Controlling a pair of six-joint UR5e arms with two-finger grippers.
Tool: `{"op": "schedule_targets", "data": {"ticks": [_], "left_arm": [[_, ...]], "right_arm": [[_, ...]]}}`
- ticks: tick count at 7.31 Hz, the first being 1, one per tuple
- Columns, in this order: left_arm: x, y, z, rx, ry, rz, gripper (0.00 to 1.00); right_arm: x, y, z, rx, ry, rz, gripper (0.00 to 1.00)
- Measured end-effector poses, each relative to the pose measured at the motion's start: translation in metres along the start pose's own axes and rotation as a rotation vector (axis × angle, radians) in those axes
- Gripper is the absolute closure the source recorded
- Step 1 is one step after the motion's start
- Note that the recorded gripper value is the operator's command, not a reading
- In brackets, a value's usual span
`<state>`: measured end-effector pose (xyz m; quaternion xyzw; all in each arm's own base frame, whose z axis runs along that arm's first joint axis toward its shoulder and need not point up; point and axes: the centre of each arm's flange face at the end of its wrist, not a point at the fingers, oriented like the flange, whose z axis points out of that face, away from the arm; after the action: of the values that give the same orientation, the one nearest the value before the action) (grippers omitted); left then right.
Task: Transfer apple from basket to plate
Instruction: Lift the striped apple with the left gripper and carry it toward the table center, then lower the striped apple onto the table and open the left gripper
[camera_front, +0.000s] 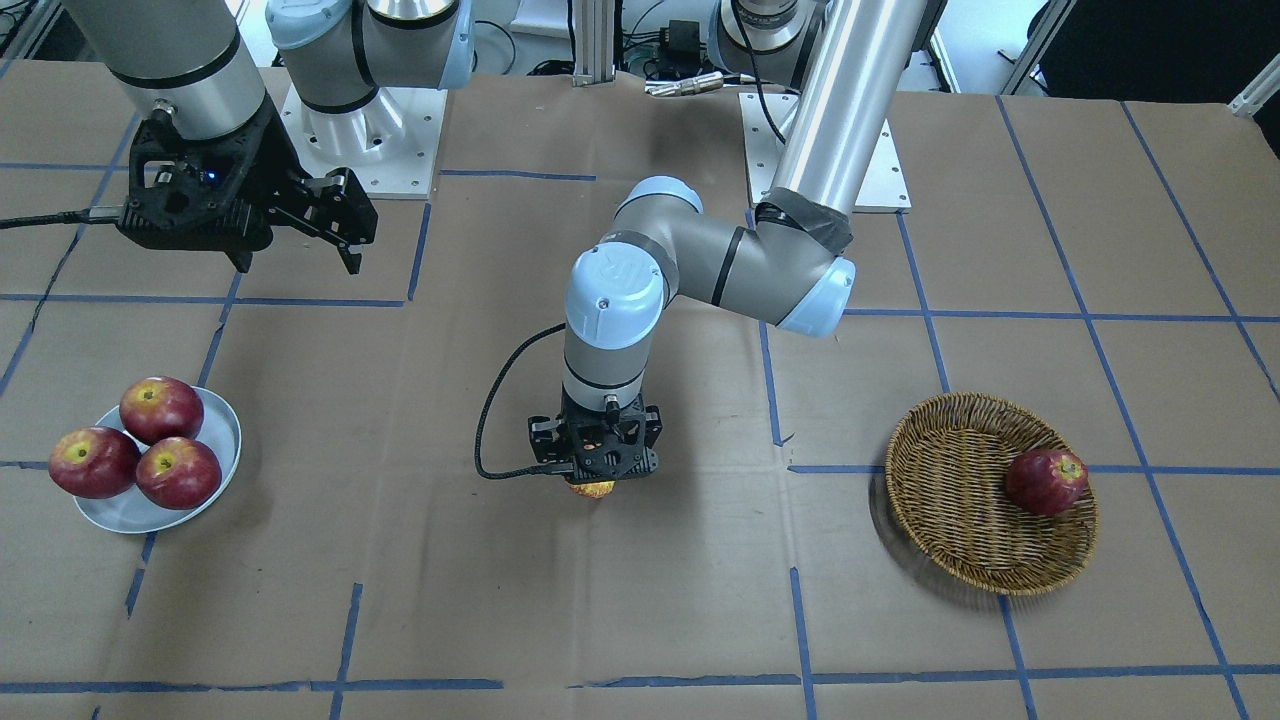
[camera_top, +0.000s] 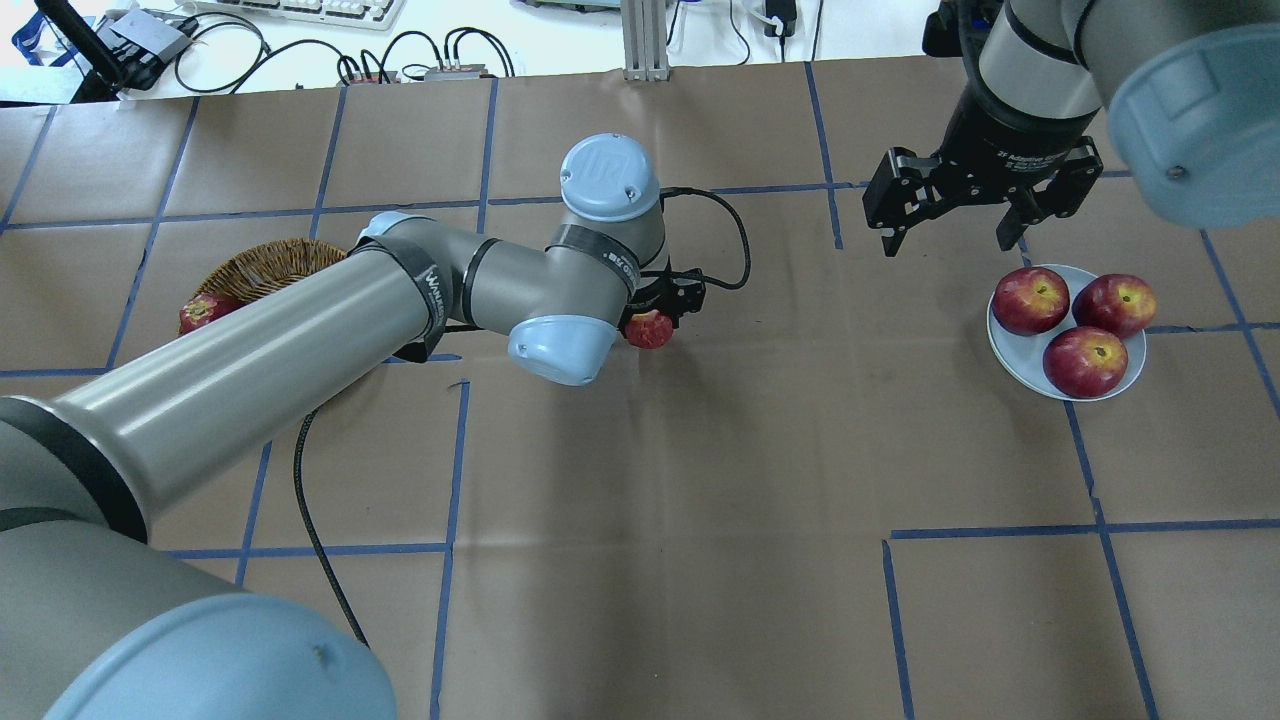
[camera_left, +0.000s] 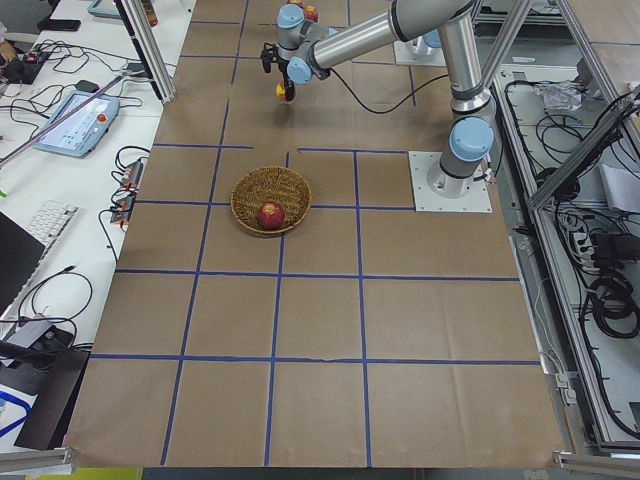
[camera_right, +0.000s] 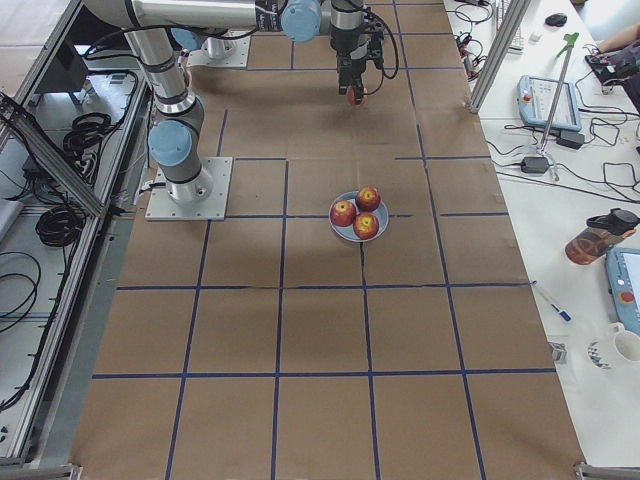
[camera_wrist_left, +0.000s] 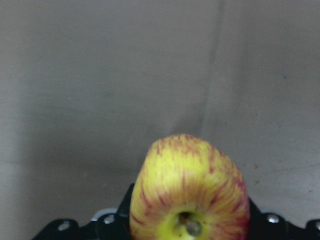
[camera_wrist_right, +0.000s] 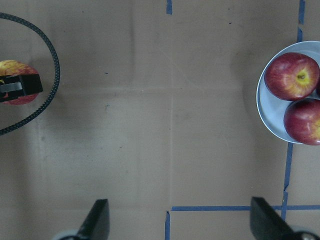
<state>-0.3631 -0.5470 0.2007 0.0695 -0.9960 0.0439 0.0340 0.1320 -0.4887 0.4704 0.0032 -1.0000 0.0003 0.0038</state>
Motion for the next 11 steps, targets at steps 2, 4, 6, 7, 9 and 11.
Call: {"op": "schedule_targets", "data": {"ticks": [2, 4, 6, 7, 9, 11], "left_arm": [[0.004, 0.004, 0.005, 0.001, -0.023, 0.012, 0.33], [0.004, 0.004, 0.007, 0.002, -0.032, 0.016, 0.28], [0.004, 0.004, 0.008, 0.001, -0.034, 0.019, 0.17], [0.004, 0.004, 0.010, 0.000, -0.034, 0.019, 0.02], [0.004, 0.004, 0.003, 0.007, -0.029, 0.021, 0.02], [-0.003, 0.000, -0.048, 0.006, -0.029, 0.051, 0.01]], "right_arm": [[0.000, 0.000, 0.000, 0.000, 0.000, 0.000, 0.00], [0.000, 0.000, -0.001, 0.001, -0.001, 0.001, 0.00], [-0.001, 0.001, -0.004, 0.011, 0.000, 0.001, 0.00], [-0.001, 0.000, -0.003, 0.012, -0.001, 0.001, 0.00], [-0.002, -0.006, -0.003, 0.016, -0.004, 0.006, 0.00], [-0.003, -0.028, 0.000, 0.013, -0.005, 0.013, 0.00]]}}
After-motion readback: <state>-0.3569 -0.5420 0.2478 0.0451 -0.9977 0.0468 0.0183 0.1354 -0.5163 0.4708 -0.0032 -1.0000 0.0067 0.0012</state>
